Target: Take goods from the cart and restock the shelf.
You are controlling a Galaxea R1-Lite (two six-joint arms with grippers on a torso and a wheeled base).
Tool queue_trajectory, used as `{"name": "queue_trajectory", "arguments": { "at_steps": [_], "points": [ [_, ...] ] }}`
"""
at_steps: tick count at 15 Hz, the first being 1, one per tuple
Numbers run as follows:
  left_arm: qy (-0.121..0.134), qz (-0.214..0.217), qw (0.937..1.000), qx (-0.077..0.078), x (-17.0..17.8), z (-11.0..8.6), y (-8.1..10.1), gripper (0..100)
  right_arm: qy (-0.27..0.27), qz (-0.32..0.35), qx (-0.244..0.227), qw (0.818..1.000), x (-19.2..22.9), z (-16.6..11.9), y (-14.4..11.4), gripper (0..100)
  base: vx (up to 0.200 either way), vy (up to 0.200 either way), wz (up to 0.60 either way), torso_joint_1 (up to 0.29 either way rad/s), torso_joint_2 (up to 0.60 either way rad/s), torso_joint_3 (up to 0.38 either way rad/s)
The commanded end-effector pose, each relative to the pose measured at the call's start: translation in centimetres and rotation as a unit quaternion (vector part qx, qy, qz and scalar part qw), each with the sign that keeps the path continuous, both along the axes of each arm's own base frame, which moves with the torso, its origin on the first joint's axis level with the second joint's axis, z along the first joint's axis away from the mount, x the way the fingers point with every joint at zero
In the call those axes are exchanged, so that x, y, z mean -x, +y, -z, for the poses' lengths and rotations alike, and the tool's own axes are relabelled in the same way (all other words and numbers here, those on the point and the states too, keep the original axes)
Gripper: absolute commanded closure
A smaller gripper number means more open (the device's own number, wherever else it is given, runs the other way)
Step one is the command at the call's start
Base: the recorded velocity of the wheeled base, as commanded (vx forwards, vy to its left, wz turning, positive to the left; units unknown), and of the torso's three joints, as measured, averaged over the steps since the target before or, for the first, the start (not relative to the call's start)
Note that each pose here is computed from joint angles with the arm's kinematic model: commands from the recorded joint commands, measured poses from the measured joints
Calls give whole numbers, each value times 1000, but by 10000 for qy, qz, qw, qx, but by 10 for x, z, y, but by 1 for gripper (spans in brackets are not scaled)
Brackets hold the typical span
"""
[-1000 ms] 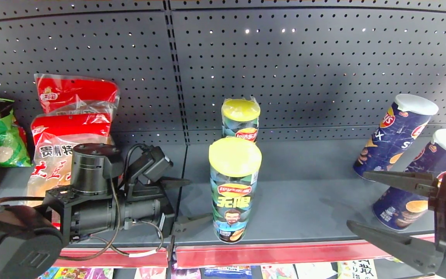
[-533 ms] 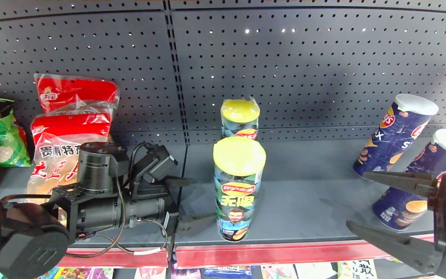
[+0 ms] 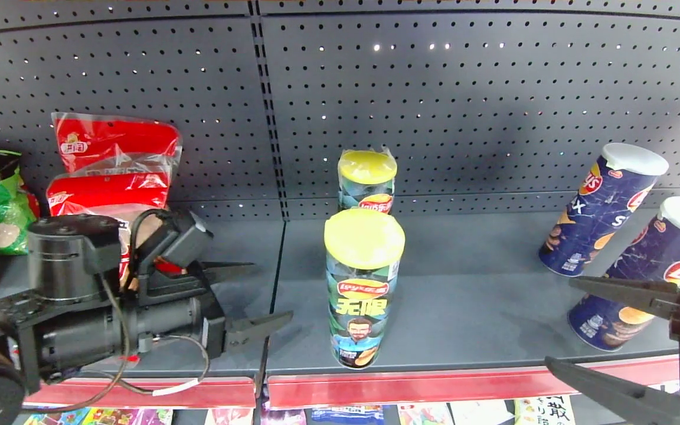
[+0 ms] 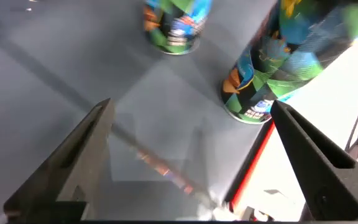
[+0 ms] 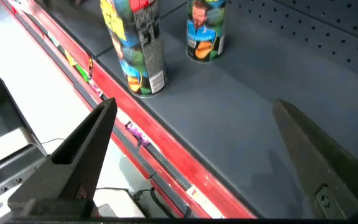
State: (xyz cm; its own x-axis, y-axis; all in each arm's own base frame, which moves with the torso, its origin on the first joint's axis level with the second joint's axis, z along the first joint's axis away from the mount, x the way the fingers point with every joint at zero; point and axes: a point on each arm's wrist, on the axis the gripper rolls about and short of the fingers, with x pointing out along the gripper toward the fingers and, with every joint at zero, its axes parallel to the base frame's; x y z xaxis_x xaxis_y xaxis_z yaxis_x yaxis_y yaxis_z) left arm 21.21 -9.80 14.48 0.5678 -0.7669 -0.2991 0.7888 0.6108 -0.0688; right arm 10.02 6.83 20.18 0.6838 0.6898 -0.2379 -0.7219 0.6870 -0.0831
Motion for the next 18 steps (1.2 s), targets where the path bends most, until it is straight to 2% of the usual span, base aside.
{"name": "queue_trajectory", "arguments": {
  "at_steps": [1, 2, 3, 4, 5, 6, 7, 8, 9, 10, 13, 14, 15, 17, 18],
  "points": [
    [-427, -842, 9944, 483, 65, -21, 46, 0, -325, 293, -117, 9990, 25, 6, -17, 0, 0, 0, 0, 0, 0, 0],
    [-529, -1189, 9897, 592, 86, -21, 57, 0, -441, 557, -131, 9974, 35, 9, -25, 0, 0, 0, 0, 0, 0, 0],
    [-601, -1705, 9818, 577, 109, -17, 67, 0, -518, 993, -88, 9937, 49, 15, -37, 0, 0, 0, 0, 0, 0, 0],
    [-624, -2309, 9695, 528, 131, -12, 77, 0, -543, 1481, -8, 9875, 66, 22, -50, 0, 0, 0, 0, 0, 0, 0],
    [-561, -2676, 9602, 579, 149, -9, 82, 0, -536, 1770, 61, 9827, 80, 26, -59, 0, 0, 0, 0, 0, 0, 0],
    [-461, -2902, 9541, 582, 163, -4, 85, 0, -540, 1964, 88, 9790, 89, 28, -65, 0, 0, 0, 0, 0, 0, 0],
    [-319, -3167, 9468, 478, 180, 3, 89, 0, -543, 2277, 121, 9721, 99, 32, -72, 0, 0, 0, 0, 0, 0, 0],
    [-156, -3406, 9396, 310, 211, 21, 96, 0, -545, 2832, 160, 9574, 114, 40, -79, 0, 0, 0, 0, 0, 0, 0],
    [-62, -3444, 9385, 244, 227, 34, 99, 0, -526, 3175, 189, 9466, 122, 46, -80, 0, 0, 0, 0, 0, 0, 0],
    [-14, -3556, 9345, 179, 241, 47, 102, 0, -455, 3536, 234, 9340, 127, 52, -80, 0, 0, 0, 0, 0, 0, 0],
    [-52, -4049, 9143, 82, 244, 48, 103, 0, -29, 4534, 346, 8906, 136, 73, -74, 0, 0, 0, 0, 0, 0, 0],
    [-113, -4103, 9118, 115, 245, 49, 103, 0, -5, 4738, 348, 8799, 137, 81, -72, 0, 0, 0, 0, 0, 0, 0],
    [-160, -4134, 9103, 156, 246, 50, 103, 0, -37, 4762, 312, 8788, 139, 88, -71, 0, 0, 0, 0, 0, 0, 0],
    [-463, -4027, 9133, 396, 240, 51, 102, 0, -153, 4536, 226, 8908, 143, 101, -70, 0, 0, 0, 0, 0, 0, 0],
    [-906, -3652, 9236, 732, 230, 60, 99, 0, -309, 4242, 129, 9049, 147, 108, -70, 0, 0, 0, 0, 0, 0, 0]
  ]
}}
